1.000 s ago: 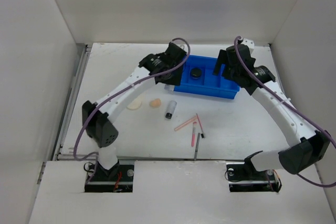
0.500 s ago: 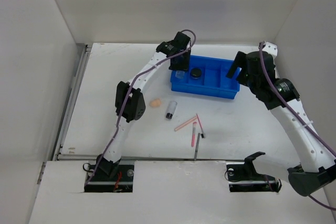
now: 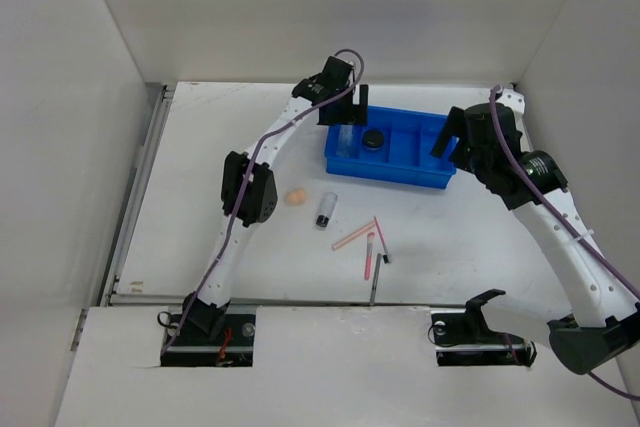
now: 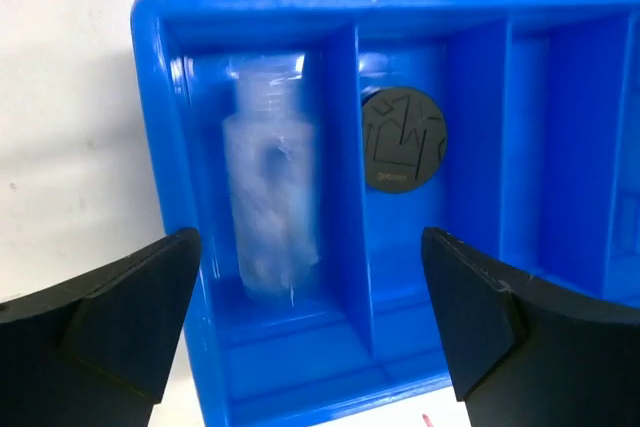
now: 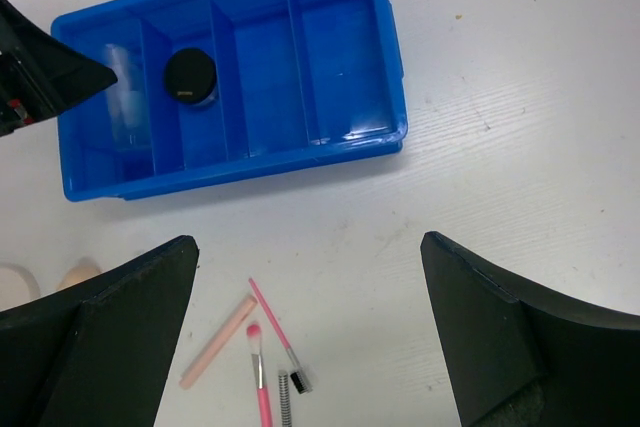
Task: Organize the makeup
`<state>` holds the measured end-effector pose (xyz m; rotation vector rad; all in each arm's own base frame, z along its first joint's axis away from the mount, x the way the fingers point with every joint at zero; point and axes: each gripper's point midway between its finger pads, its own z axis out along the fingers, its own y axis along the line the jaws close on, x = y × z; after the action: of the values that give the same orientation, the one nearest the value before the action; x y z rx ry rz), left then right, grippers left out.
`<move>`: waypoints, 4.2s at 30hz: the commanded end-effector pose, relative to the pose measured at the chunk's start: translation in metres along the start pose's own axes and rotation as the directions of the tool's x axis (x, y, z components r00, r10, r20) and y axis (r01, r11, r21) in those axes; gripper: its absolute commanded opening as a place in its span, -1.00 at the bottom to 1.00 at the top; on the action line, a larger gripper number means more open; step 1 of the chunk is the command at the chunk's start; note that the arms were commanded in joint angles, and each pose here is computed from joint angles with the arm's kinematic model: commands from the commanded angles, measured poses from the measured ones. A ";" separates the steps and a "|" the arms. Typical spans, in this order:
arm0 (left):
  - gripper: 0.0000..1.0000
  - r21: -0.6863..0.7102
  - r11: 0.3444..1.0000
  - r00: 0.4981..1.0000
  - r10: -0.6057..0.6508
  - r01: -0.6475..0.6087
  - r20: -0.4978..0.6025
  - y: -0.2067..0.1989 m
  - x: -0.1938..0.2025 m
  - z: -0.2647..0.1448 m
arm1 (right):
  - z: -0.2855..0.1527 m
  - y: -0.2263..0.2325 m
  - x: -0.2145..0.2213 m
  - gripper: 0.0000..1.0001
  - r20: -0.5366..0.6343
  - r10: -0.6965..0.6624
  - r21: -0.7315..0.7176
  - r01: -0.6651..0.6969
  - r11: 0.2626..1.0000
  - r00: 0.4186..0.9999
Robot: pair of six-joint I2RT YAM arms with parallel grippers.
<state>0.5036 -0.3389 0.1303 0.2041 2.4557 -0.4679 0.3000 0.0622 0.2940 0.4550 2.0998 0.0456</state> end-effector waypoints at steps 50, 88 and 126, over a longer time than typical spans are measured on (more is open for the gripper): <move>-1.00 -0.178 0.962 0.976 0.191 -0.208 -0.109 -0.001 0.111 -0.142 | -0.006 -0.008 0.020 0.98 -0.017 0.046 -0.031 -0.047 0.998 0.999; 0.89 0.053 0.994 0.960 0.073 -0.091 0.271 -0.041 -0.065 -0.138 | 0.022 0.001 0.025 0.98 -0.060 -0.024 0.012 0.025 1.000 0.998; 0.98 -0.326 0.945 1.000 0.018 -0.024 -0.021 0.074 0.118 -0.214 | 0.037 0.088 0.210 0.68 -0.378 -0.192 -0.277 0.088 0.957 0.906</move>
<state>0.3108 -0.1936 0.1927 0.1406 2.5045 -0.0913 0.2483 0.2047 0.1272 0.1207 2.5028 0.3524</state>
